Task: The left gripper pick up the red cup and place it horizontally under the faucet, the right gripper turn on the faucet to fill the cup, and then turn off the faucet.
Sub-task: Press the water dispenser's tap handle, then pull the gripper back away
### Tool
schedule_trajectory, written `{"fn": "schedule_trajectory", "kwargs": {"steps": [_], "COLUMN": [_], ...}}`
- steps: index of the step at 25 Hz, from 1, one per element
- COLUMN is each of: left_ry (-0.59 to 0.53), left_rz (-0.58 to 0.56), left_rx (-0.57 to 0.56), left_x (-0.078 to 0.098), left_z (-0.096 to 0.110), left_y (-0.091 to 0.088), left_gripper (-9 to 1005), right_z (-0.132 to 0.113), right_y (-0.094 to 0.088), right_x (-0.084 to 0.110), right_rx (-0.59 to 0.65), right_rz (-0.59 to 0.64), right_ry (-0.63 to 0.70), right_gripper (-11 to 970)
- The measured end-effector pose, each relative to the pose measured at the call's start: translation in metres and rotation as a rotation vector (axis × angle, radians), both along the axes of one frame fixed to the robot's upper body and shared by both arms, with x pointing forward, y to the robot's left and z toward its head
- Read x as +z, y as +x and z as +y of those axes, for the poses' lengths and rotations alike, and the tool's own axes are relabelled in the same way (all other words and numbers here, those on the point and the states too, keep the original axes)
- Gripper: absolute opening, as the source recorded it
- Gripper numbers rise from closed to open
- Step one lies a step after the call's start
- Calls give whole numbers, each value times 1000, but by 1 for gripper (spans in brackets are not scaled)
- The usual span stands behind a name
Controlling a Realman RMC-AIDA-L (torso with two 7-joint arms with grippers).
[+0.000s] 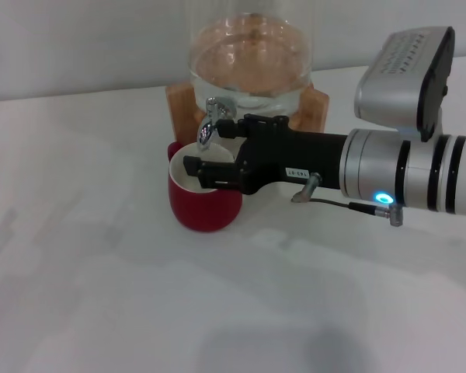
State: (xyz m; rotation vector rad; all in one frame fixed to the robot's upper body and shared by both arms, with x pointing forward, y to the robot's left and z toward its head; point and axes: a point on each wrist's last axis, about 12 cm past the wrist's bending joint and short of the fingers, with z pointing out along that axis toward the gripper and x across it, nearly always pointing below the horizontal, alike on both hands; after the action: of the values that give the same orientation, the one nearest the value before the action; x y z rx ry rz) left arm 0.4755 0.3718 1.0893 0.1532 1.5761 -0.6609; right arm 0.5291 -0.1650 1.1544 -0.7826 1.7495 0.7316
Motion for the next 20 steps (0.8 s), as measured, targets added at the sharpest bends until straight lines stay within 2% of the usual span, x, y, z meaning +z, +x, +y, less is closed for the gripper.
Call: {"fn": "schedule_trajectory", "kwargs": {"steps": [5,11,14,15,20], "left_ry": [0,15,48,89,145], "left_rz": [3,11,7,0,-26], "left_rx": [3,3,-10,-24,-64], "left_x": [-1,-2,1,6,19], "left_z": [1,3,3,4,5], "left_y": [-1,-4,-3,-4,-14], "left_gripper": [701,701,701,701,702], "right_z": [-7,-35,-48,-50,-55], "right_y": [1,-6,-13,-15,-17], "right_x": [1,8,9,9,5], "right_rx": [-26,-86,-115,-123,-138], "right_rz": [-2,-10,-10,-10,0], "right_ry": [4,18,21,21,18], "right_gripper": [781,781,781,781,781]}}
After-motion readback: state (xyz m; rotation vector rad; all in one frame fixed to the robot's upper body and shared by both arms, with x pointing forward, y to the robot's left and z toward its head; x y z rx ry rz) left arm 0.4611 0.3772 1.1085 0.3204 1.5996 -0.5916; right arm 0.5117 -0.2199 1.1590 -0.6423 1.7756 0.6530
